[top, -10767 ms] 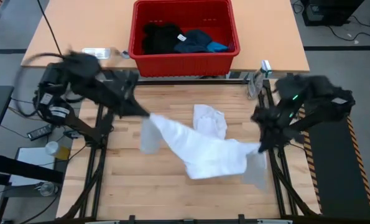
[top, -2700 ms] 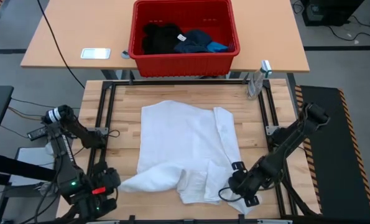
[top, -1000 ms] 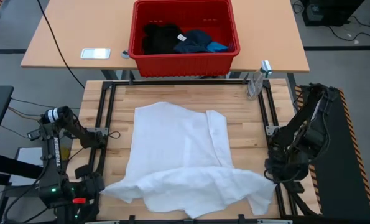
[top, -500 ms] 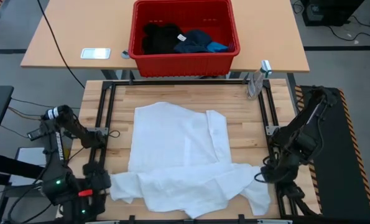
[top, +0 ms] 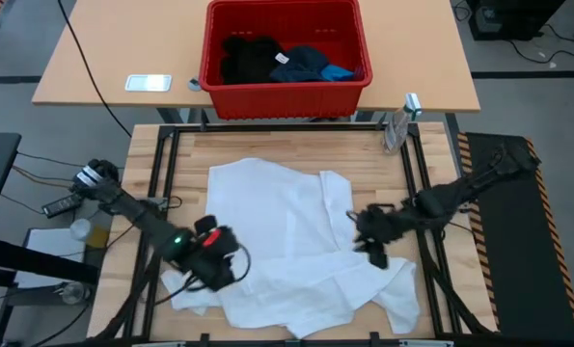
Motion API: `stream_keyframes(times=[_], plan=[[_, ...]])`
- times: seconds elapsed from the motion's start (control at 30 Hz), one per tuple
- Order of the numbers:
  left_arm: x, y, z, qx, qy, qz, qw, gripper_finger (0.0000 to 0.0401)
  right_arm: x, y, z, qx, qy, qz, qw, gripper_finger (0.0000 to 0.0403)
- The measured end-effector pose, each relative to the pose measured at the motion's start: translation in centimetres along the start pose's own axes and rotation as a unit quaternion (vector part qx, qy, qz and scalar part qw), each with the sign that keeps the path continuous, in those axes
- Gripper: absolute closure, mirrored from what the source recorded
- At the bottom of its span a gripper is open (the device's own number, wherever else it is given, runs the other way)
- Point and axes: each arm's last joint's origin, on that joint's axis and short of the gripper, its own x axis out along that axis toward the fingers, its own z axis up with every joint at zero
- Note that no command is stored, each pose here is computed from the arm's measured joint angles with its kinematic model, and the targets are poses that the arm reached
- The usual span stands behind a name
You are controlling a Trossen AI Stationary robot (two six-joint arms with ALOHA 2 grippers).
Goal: Fold Laundry from Bin
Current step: Fold the white polo shirt
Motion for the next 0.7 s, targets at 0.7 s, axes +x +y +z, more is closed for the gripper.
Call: stream_keyframes(times=[0.7], plan=[[4.9,4.6,3.3,-0.055,-0.067,-0.047,0.995,0.0258,5.9,-14.5,7.8,0.131,-0.101,-0.260,0.951,0.0247]])
